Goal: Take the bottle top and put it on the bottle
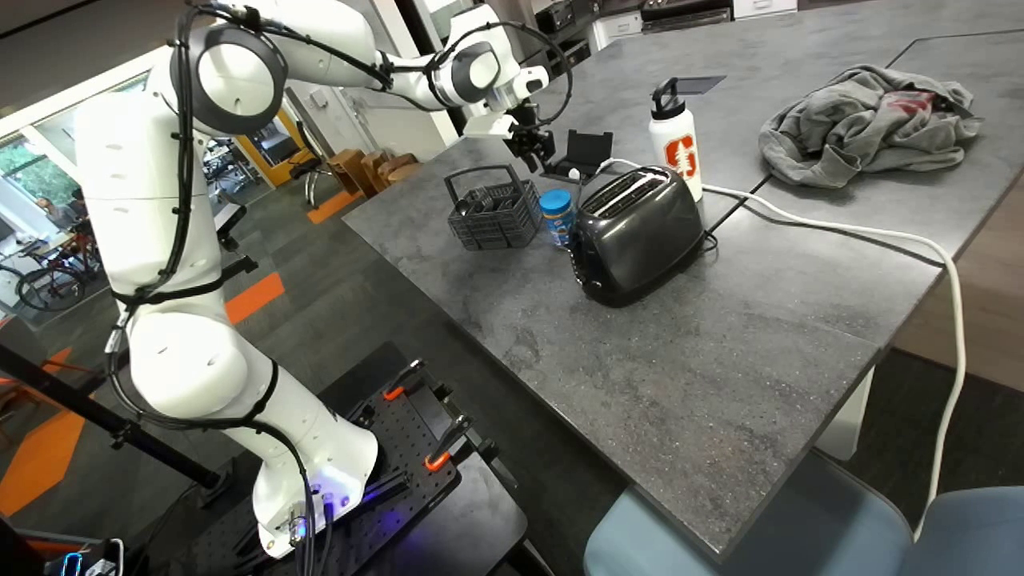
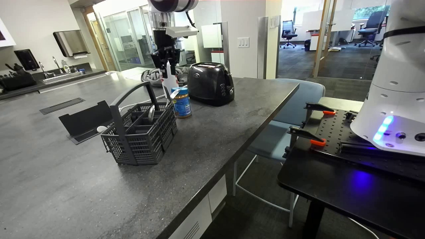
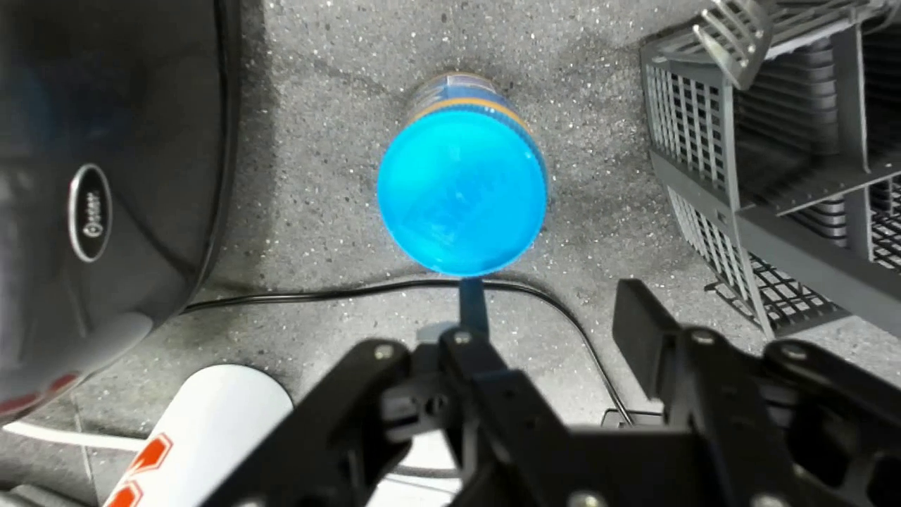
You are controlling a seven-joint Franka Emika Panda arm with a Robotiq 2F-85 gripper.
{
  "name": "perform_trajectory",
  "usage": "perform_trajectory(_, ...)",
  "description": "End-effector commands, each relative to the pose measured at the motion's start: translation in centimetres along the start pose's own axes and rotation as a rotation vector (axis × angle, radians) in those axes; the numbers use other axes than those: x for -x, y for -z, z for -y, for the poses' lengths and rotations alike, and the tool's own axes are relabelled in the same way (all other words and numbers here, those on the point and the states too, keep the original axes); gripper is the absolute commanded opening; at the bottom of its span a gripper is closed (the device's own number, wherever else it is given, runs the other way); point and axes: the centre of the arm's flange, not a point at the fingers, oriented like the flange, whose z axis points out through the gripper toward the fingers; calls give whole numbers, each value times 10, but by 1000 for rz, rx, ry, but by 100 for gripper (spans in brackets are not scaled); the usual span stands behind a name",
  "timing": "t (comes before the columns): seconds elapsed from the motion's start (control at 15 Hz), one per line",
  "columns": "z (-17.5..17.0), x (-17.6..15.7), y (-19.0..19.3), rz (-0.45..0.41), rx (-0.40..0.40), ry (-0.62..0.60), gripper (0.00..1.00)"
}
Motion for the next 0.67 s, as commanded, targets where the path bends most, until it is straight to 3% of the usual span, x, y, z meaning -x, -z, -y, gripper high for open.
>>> perform_trajectory(0.0, -11, 20, 22, 53, -1, -29, 20)
perform_trajectory(0.2, -18, 22, 16, 108, 3, -32, 0)
perform_trajectory(0.6, -29, 24, -9, 138, 2, -20, 0)
